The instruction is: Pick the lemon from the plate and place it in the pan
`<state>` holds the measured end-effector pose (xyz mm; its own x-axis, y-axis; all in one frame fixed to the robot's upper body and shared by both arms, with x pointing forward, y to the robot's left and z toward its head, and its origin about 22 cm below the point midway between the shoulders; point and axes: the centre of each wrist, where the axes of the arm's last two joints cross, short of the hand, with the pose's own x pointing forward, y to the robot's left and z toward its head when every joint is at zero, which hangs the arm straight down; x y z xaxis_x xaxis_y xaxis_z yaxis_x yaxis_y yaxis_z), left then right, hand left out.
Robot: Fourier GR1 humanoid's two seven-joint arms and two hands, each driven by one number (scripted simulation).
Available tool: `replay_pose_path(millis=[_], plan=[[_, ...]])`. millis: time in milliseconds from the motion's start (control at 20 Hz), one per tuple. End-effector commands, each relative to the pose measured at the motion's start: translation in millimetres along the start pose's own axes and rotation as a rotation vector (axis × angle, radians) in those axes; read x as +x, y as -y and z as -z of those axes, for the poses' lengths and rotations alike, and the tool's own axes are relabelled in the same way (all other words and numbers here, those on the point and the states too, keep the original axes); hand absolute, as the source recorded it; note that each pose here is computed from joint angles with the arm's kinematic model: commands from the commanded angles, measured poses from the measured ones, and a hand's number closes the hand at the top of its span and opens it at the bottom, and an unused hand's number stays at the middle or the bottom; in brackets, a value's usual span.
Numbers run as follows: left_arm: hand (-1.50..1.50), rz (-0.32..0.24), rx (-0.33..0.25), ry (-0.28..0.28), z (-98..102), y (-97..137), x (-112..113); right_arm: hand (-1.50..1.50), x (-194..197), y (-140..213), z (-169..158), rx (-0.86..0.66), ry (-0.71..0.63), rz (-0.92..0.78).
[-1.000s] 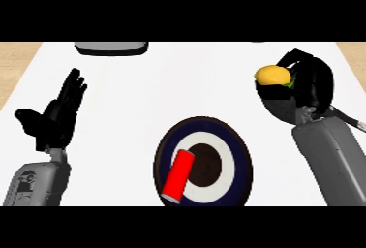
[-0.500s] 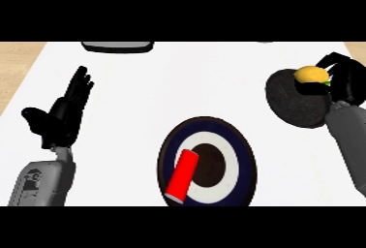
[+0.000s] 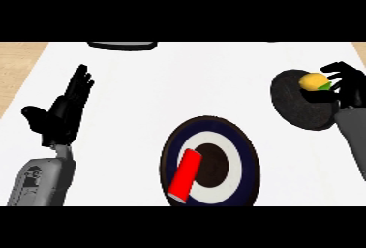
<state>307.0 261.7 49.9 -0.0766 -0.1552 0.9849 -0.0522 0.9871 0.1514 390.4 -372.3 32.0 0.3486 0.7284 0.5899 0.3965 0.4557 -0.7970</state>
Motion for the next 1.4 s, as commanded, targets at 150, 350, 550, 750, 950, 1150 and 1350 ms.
replay_pose_path(millis=[150,350,550,750,950,1150,1350], plan=[[0.0,-0.01,-0.022,-0.002,6.8,7.6,7.9,-1.5,-19.9,-5.8,-3.7,0.223,-0.04,0.195],[0.0,0.003,0.01,-0.002,-0.3,3.7,5.1,-1.5,-18.8,-15.7,-8.6,0.153,0.008,0.2],[0.0,0.002,0.017,-0.008,-5.4,-3.5,1.1,-1.5,-23.1,-21.6,-15.2,0.007,0.061,0.359],[0.0,0.002,0.042,-0.014,-5.6,-7.4,7.1,-1.5,-53.3,-16.7,-25.1,-0.04,0.081,0.52],[0.0,-0.006,0.056,-0.041,-18.6,-22.0,-7.6,-1.5,-76.8,-1.9,-29.2,0.073,0.103,0.668],[0.0,-0.002,0.084,-0.044,-12.8,-26.0,-5.2,-1.5,-133.2,15.9,-58.5,0.111,0.156,0.723],[0.0,0.027,0.083,-0.067,-17.1,-26.4,-9.4,-1.5,-136.8,37.8,-63.0,0.151,0.222,0.747]])
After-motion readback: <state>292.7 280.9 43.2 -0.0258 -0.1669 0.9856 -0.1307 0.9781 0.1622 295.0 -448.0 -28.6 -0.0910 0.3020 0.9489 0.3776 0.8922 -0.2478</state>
